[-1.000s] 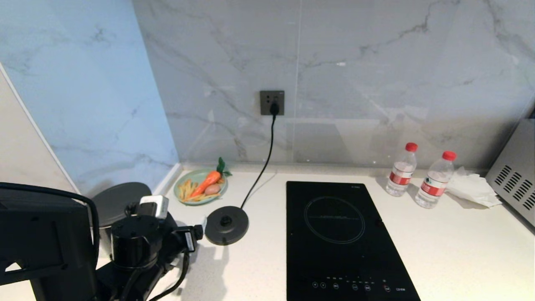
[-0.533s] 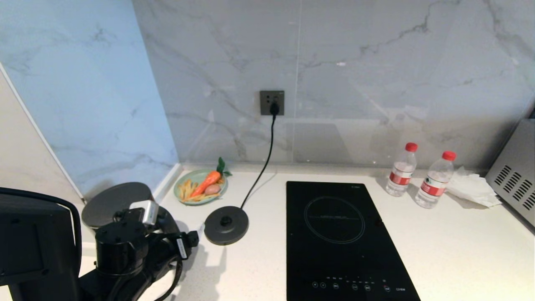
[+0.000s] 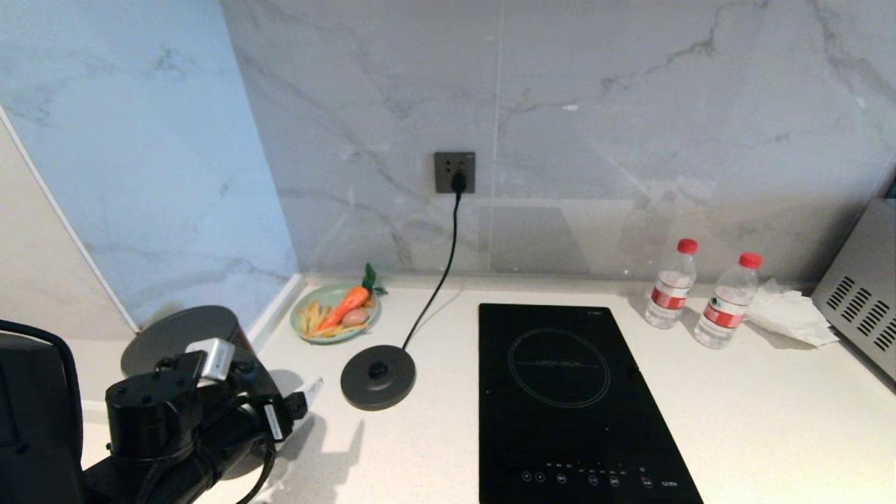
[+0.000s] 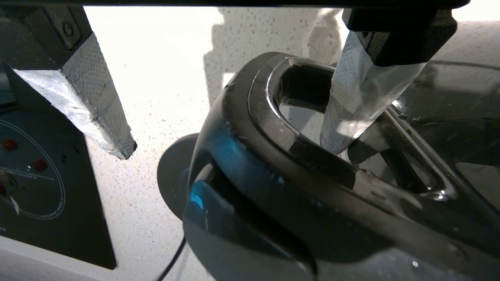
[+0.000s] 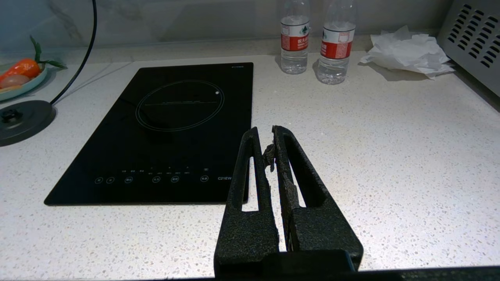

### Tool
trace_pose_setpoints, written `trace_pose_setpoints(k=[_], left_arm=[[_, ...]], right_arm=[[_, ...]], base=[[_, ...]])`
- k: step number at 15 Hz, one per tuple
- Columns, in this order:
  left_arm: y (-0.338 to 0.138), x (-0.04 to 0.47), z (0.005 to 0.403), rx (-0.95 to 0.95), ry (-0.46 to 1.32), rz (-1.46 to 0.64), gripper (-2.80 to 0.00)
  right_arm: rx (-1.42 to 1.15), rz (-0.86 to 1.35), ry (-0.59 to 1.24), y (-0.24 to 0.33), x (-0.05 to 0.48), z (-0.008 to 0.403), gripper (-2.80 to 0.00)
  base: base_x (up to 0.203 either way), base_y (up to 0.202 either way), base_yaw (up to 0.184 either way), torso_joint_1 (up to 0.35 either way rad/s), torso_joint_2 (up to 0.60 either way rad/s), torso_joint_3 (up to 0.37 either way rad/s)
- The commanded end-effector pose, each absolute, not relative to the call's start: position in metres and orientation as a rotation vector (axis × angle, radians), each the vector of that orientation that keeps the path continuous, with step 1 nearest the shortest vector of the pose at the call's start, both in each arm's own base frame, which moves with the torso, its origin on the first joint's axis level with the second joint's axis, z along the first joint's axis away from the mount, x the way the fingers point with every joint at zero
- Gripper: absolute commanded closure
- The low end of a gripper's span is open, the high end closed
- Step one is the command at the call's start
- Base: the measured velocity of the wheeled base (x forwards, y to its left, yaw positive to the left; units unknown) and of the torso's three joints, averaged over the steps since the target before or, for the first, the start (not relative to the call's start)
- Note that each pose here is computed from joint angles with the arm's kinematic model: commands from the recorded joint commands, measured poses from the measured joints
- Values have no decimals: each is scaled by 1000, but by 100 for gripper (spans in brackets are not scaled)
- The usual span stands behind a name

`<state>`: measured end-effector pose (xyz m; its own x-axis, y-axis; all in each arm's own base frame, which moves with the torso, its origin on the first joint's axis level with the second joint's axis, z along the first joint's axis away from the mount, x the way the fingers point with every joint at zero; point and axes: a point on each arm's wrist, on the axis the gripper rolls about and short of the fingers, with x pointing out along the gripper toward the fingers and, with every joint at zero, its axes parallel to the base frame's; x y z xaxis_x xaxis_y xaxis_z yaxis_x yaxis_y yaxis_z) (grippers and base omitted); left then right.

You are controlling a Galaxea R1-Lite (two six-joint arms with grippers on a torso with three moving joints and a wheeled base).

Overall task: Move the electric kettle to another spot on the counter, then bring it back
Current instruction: Place it by the sink

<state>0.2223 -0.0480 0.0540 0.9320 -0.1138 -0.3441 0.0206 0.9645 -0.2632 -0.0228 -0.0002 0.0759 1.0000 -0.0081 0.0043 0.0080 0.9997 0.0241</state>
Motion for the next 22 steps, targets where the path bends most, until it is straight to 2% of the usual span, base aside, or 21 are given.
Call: trace_pose_setpoints(k=[1,11,16,22], left_arm=[[-48,221,56,-260,351,-67,-280],[-56,232,57,-208,322,-98,-280],[-57,233,58,-205,318,-103,-280],[-56,231,57,-204,324,-95,-280]], right_arm=[[25,-8,-6,0,-23,76,0],[25,-8,-6,0,-23,76,0],[25,-8,-6,0,-23,76,0],[25,-8,-6,0,-23,76,0]], base=[[0,0,0,0,0,0],[0,0,0,0,0,0],[-161,0,-1,0,2,4],[0,0,0,0,0,0]])
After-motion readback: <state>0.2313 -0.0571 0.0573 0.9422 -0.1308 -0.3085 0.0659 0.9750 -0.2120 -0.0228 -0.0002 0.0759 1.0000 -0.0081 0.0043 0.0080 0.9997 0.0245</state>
